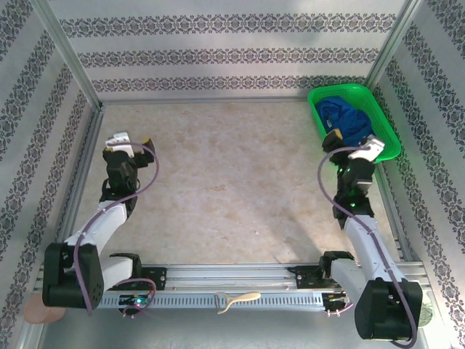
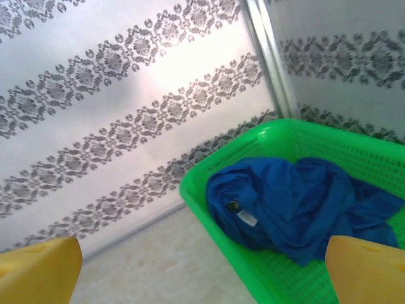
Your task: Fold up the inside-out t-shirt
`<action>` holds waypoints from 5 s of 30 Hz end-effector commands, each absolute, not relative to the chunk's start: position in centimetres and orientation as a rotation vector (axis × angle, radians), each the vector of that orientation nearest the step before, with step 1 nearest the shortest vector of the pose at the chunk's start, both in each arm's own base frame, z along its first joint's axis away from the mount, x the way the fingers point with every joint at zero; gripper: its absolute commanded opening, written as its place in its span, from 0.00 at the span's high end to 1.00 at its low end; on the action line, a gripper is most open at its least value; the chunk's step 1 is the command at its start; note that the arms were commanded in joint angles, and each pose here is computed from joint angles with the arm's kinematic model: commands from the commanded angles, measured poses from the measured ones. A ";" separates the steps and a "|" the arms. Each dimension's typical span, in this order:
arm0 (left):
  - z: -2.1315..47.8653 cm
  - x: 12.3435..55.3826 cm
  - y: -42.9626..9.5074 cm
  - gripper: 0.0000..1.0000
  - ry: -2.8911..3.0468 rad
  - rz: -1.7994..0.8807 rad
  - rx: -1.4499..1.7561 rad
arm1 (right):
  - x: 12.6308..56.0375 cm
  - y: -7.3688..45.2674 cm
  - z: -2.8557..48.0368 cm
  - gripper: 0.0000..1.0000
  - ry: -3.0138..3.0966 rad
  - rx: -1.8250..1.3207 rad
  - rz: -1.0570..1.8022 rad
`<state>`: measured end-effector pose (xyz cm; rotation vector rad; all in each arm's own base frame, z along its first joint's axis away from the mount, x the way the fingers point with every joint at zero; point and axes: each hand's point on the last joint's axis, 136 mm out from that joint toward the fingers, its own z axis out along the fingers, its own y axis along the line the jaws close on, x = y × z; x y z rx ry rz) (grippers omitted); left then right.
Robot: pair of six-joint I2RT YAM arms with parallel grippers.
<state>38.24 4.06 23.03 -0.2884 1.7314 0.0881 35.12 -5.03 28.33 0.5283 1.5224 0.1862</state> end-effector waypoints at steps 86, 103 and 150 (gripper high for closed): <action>27.5 36.8 -21.7 0.01 1.931 -0.985 -0.002 | 40.0 23.7 53.2 1.00 1.530 -0.099 1.012; 27.2 40.8 -23.3 0.01 1.800 -1.120 -0.119 | 38.8 26.9 45.6 1.00 1.689 -0.085 1.150; 43.0 50.7 -22.6 1.00 1.736 -0.754 0.074 | 40.3 19.3 30.7 1.00 1.927 0.305 1.036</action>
